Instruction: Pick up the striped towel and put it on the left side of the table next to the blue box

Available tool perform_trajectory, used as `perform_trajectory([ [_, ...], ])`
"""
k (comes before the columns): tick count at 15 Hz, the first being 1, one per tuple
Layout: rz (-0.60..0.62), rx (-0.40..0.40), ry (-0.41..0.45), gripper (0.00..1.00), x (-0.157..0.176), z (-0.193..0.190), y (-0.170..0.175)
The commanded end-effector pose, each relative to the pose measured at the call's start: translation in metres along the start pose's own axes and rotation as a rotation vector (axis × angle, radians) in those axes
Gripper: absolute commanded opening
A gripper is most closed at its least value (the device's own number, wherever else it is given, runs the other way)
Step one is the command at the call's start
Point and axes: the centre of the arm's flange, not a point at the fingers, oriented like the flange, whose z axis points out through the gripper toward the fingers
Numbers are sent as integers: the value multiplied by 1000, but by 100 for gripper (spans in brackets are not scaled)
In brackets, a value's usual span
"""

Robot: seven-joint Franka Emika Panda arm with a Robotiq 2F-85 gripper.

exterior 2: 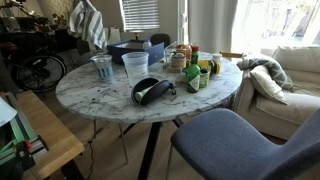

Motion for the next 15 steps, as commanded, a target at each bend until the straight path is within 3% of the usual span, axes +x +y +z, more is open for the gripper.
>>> perform_trajectory([
  [1,-42,4,-70,0,-10,17,0],
  [4,-66,46,-137,0,-15,32,-6],
  [8,-90,94,-220,0,2,68,-16],
  [15,-119,101,-174,0,44,124,-38],
])
